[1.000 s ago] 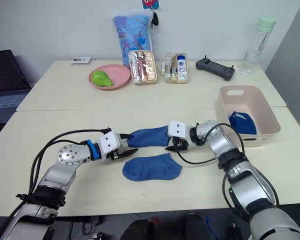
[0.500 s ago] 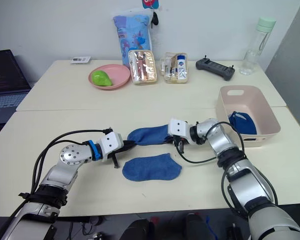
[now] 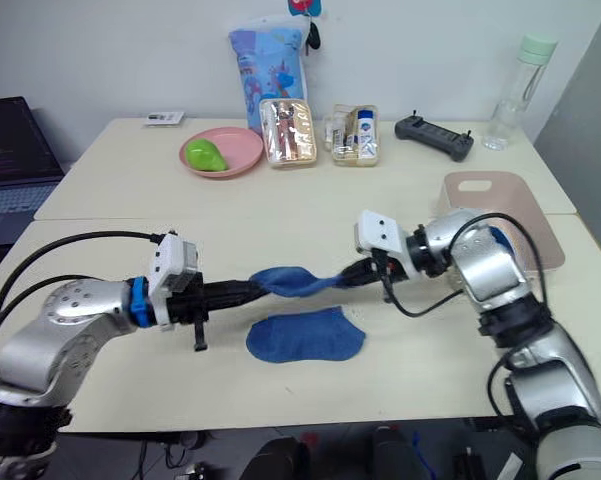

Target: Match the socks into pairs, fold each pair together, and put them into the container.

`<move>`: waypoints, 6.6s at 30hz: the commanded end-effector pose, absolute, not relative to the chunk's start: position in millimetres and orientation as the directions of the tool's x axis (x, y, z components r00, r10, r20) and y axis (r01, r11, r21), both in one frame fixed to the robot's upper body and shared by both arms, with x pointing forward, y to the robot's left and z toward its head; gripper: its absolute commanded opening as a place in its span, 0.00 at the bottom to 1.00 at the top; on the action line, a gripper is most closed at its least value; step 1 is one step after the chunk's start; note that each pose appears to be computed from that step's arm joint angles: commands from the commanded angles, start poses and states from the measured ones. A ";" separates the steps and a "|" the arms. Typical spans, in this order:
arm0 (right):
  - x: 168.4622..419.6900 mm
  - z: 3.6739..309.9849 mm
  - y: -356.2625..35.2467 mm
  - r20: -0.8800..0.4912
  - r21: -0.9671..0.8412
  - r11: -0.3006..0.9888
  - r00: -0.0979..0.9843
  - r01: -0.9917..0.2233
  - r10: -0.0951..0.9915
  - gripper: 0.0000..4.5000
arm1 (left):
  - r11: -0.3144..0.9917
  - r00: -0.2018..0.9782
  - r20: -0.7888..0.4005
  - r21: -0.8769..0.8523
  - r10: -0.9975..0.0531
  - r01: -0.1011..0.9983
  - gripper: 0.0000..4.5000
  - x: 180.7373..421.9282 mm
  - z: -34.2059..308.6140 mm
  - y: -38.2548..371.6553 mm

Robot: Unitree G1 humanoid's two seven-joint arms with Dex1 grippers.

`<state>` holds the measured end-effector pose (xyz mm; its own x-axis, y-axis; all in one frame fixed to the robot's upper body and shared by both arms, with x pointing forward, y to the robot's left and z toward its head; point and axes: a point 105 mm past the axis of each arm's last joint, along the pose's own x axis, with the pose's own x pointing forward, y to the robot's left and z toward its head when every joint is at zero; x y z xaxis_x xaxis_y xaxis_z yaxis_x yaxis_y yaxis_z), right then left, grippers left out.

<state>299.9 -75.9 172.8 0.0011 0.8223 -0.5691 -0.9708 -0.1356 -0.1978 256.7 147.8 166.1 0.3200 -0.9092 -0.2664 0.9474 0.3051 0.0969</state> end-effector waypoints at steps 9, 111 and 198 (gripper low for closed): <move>223.2 152.5 -73.0 -0.562 0.161 -0.192 -0.250 -0.968 0.789 0.00 | 0.190 0.104 -0.363 -0.210 -0.926 0.959 0.00 197.4 148.9 134.7; 311.7 145.3 -47.1 -0.509 0.122 0.053 -0.016 -0.991 0.861 0.00 | 0.422 0.353 -0.408 -0.090 -0.842 0.902 0.01 286.5 142.7 188.5; 307.9 119.6 -81.6 -0.525 0.398 0.251 0.005 -0.882 0.851 0.02 | 0.456 0.396 -0.401 -0.063 -0.826 0.888 0.00 310.8 110.5 176.1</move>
<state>304.6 -82.9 111.0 -0.0068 0.8489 -0.5286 -0.8588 0.2658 0.4379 308.5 178.5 105.5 0.3876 -0.8248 -0.4116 0.8814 0.4624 -0.0966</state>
